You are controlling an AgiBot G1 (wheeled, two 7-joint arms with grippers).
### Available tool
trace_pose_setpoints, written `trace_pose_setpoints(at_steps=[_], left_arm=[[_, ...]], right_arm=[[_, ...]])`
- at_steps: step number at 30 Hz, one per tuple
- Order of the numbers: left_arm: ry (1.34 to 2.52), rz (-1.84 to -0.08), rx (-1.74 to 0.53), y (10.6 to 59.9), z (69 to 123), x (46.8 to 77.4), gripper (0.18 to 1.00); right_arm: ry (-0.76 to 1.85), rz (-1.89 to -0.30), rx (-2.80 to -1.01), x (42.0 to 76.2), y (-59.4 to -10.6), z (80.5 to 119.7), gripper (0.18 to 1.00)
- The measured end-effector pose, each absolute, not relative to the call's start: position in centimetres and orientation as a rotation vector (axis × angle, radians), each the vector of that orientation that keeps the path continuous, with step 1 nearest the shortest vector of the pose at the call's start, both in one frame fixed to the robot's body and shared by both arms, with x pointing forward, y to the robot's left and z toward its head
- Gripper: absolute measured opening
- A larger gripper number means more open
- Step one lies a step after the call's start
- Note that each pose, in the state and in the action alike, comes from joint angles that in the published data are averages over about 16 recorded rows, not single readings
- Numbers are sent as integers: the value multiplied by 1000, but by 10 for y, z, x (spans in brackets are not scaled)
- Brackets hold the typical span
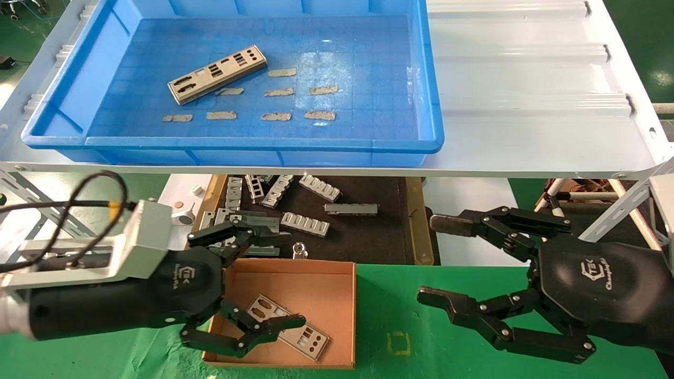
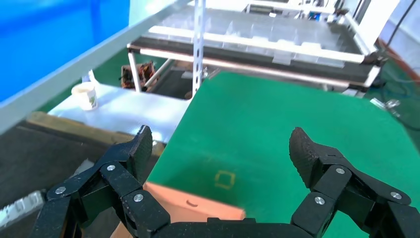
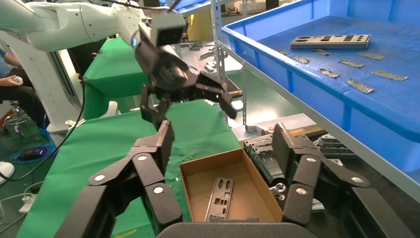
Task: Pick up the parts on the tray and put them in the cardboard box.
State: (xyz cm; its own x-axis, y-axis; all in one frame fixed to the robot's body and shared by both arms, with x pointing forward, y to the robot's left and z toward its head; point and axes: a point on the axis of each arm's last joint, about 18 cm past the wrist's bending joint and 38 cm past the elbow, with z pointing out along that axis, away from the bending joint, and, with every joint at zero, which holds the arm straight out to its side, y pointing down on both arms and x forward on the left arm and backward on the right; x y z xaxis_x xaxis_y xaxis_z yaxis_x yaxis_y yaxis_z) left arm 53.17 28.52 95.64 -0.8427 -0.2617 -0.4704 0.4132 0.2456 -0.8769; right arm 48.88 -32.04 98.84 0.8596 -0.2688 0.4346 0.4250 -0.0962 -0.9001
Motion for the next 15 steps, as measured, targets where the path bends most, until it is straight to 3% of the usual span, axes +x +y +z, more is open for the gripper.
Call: trace_pose_setpoints(at_steps=[6,15], left_arm=[[1966,-1700,175,289,968,515,1001],[1938,-1767,237,296,984,490,1001]], right_arm=[[-127,-584,-1563,489,-320,988,760],[-127,-584,-1563,489,-320,988,907]])
